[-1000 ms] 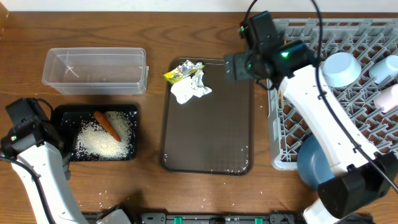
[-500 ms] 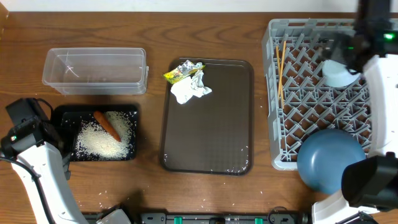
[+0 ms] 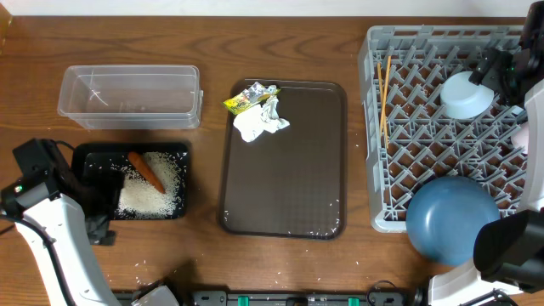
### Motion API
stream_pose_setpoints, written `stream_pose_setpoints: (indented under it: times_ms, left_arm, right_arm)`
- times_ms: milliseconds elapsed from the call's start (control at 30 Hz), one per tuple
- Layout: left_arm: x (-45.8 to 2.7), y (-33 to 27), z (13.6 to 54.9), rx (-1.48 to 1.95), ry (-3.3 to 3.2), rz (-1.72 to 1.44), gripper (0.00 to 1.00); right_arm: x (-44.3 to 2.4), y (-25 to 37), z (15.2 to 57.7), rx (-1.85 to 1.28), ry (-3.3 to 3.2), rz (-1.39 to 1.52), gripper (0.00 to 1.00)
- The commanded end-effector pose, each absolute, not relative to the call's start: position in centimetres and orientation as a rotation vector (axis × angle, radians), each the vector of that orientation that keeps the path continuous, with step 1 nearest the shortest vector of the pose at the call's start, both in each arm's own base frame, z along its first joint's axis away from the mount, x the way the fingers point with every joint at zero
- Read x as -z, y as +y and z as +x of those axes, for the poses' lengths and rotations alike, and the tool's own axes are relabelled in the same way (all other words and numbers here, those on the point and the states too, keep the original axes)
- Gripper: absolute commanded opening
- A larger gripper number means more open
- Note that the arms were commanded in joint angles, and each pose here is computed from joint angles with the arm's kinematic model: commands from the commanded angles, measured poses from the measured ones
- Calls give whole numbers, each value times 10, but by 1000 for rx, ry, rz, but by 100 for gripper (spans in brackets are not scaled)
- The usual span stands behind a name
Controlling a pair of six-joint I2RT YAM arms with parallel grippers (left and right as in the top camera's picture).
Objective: Sort waste into correct bins and load items into the dishwasher rack
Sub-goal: 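Move the left gripper to the crumpled white paper on the brown tray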
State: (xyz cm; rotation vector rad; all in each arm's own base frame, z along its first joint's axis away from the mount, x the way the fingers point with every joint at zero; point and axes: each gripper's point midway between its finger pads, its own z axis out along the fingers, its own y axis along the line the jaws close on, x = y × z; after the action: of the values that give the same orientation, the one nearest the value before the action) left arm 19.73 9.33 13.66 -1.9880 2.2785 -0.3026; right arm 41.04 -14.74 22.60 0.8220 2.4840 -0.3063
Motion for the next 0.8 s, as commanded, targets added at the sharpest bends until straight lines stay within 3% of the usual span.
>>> stream_pose_setpoints:
  times_ms: [0,133,467,567,767]
  left_arm:
    - [-165,35,241,882,2398,-1554,83]
    - [-195,-20,272,1122,2477,-958,80]
    - [-195,-100,294,380,2857,-330,92]
    - [-186,-126,314,320,2923,-151,93]
    - [-138,-152,369,225,2890,-80,93]
  right_arm:
    - [-234,-149,411,301,2461,831,99]
    - [-234,-148,411,301,2461,831,99]
    - [-234,-148,411,301,2461,831,99]
    - [-234,-149,411,301,2461,831,99]
    - [-234,-149,411,301,2461,831,99]
